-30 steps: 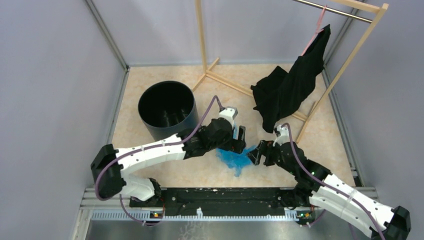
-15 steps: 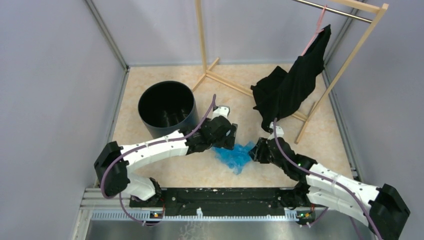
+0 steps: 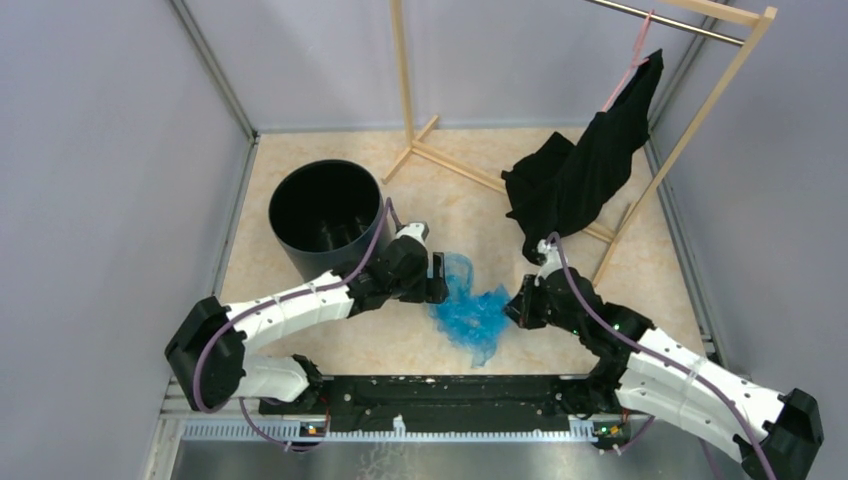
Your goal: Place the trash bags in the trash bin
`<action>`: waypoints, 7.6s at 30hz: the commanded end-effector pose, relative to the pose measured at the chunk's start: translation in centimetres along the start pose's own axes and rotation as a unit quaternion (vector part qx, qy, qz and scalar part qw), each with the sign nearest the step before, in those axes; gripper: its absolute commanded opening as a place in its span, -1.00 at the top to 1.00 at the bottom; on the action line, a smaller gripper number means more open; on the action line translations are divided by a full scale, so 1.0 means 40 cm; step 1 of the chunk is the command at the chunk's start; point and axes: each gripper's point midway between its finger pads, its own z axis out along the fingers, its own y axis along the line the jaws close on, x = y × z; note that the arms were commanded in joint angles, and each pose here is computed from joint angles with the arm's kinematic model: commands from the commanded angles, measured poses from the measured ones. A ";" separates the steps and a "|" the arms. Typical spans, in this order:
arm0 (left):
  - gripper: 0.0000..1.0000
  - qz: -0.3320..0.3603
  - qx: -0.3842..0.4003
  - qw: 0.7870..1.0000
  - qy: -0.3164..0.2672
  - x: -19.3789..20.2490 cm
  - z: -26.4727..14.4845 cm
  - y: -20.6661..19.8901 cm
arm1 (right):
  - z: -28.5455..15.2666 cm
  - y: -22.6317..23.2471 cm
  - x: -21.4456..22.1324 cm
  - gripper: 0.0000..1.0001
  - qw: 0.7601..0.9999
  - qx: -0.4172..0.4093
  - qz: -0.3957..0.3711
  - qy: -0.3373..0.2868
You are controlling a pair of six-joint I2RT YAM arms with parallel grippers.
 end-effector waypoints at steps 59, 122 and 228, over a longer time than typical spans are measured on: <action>1.00 0.222 0.324 0.902 -0.181 -0.222 -0.421 -0.336 | -0.104 0.287 -0.351 -0.47 0.972 -0.135 -0.107 -0.162; -0.97 0.123 0.147 0.977 -0.096 0.029 -0.257 -0.215 | 0.076 0.127 0.065 -0.01 0.986 -0.131 0.085 0.055; 1.00 0.113 0.012 0.941 -0.319 -0.395 -0.656 -0.039 | -0.225 0.288 -0.339 1.00 0.970 -0.171 -0.074 -0.157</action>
